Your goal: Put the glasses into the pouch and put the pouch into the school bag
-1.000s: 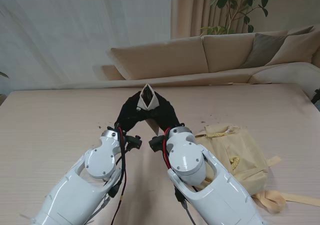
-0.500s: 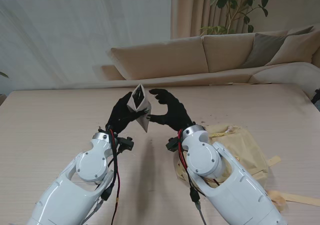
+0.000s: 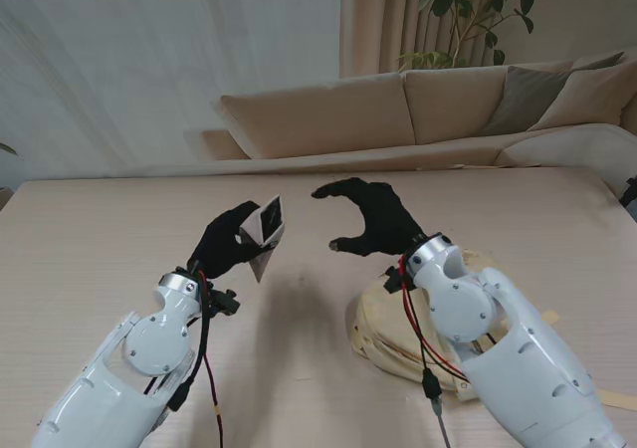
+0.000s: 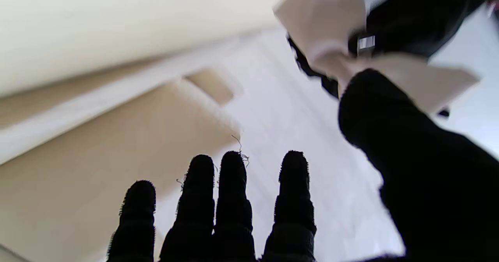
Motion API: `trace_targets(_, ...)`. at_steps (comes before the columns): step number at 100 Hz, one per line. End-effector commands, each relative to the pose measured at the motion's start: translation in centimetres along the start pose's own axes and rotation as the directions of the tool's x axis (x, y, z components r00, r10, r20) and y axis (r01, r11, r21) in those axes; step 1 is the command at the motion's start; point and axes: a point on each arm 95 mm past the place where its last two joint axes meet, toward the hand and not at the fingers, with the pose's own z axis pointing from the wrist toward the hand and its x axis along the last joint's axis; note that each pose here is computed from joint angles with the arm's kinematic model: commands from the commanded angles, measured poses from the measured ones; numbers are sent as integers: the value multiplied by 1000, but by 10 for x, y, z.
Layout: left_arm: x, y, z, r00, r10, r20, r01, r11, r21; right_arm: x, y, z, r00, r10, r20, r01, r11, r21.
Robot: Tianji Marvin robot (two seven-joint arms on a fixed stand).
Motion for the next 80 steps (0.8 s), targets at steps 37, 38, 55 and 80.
trace_targets(37,-11,2,-10,999,-37,27,38,998,-49,-61,4,-109,900,-413,135,372,893,255)
trace_targets(38,-11,2,-10,999,-36,27,37,998,-50,-61,4,-111,900,-414,140,373,894,248)
trace_targets(55,-8,5,-6,999,-28,33,30,998,-59,-63,-15,-147,893,-399,210,351,908,231)
trace_targets(80,-7,12,0,997,-19,69,24,998,-63,-48,-44,-178,893,-347,285,322,938,130)
